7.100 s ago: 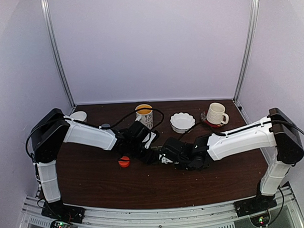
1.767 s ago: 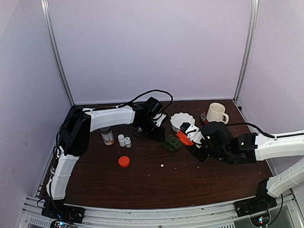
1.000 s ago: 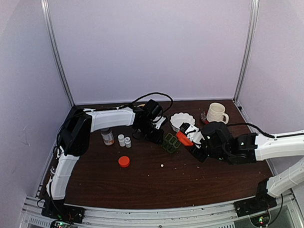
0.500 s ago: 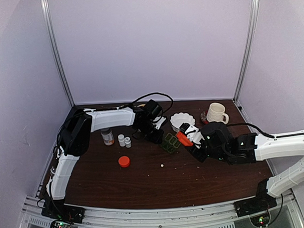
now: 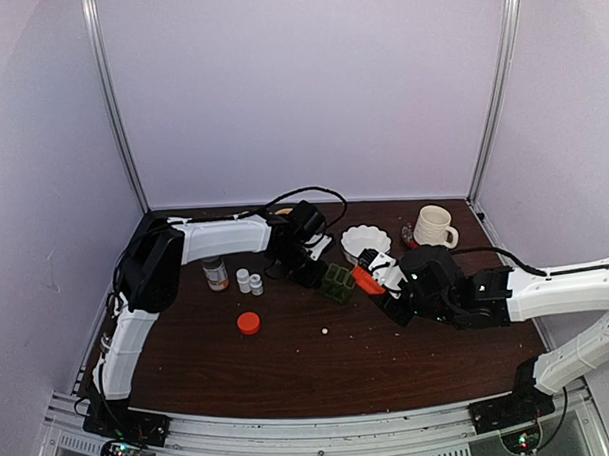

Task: Sort the pills into containers
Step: Hold the pill container at the center of the board.

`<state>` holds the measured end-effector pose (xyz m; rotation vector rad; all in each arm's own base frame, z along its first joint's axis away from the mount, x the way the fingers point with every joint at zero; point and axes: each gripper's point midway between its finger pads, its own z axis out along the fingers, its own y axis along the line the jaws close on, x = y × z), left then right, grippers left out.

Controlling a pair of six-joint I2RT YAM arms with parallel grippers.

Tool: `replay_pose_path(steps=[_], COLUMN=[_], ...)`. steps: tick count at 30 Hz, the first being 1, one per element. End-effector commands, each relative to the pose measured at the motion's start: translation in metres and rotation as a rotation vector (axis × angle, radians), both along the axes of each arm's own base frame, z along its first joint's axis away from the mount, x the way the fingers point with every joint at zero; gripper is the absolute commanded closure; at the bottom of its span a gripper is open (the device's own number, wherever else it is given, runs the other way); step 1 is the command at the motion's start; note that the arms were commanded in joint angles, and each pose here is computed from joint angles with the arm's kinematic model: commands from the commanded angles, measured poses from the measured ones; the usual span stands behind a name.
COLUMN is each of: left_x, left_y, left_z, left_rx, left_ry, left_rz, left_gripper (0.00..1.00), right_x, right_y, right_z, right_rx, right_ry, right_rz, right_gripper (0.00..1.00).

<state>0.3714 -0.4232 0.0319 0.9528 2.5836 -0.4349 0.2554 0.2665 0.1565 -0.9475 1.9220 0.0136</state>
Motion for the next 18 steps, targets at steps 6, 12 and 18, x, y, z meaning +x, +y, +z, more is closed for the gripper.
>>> replay_pose_path(steps=[6, 12, 18], left_x=[-0.018, -0.036, -0.04], left_y=[0.037, 0.058, 0.058], left_z=[0.03, 0.023, 0.025], left_rx=[0.13, 0.119, 0.098], left_ry=[-0.13, -0.139, -0.187], left_rz=[0.027, 0.063, 0.112], left_gripper=[1.0, 1.0, 1.0], right_x=[-0.007, -0.015, -0.016], right_y=[0.023, 0.046, 0.064], right_z=[-0.005, -0.027, -0.046], right_rx=[-0.013, -0.096, -0.174], right_ry=[0.02, 0.05, 0.115], right_rz=[0.093, 0.154, 0.192], right_gripper=[1.0, 1.0, 1.0])
